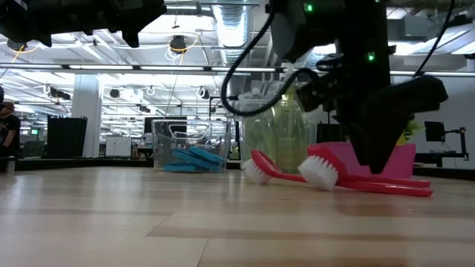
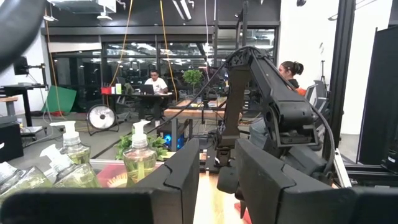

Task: Pick & Place Kitchen Sink Supplies
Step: Put the red dish brush into the red bin

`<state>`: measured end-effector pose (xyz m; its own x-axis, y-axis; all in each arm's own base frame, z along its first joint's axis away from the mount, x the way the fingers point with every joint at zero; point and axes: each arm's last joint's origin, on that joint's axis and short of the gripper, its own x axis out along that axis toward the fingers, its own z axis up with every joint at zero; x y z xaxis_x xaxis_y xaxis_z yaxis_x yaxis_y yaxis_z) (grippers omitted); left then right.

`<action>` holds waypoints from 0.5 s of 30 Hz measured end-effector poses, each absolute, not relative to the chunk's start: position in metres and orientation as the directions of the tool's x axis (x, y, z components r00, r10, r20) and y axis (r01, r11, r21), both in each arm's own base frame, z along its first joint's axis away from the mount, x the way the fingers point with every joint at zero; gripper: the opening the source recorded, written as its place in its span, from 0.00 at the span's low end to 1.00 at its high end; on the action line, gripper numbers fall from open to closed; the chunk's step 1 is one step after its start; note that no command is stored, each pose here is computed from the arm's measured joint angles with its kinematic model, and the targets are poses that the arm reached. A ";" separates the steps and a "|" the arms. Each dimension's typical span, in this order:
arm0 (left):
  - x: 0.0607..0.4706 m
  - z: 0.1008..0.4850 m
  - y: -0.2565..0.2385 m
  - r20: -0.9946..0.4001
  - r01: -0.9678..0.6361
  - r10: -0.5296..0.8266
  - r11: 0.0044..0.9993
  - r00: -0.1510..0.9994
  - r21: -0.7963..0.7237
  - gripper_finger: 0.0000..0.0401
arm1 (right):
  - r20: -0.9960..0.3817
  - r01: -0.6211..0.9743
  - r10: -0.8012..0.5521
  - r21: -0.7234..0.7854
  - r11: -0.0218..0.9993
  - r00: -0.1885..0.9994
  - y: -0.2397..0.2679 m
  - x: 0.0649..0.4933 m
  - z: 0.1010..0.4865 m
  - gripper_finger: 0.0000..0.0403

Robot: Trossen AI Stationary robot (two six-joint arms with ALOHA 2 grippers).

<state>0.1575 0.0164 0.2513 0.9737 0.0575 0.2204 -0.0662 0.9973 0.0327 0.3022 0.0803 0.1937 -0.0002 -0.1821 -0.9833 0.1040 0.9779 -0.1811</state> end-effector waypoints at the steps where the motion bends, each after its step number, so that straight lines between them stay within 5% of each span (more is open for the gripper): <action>1: 0.157 0.251 0.016 0.221 -0.066 0.057 0.997 0.974 0.033 0.26 | -0.984 0.102 -0.180 -0.179 0.979 0.006 0.081 0.303 0.195 0.41; 15: 0.157 0.251 0.016 0.220 -0.066 0.057 0.997 0.974 0.033 0.26 | -0.982 0.037 -0.154 -0.150 0.988 0.109 0.103 0.306 0.197 0.41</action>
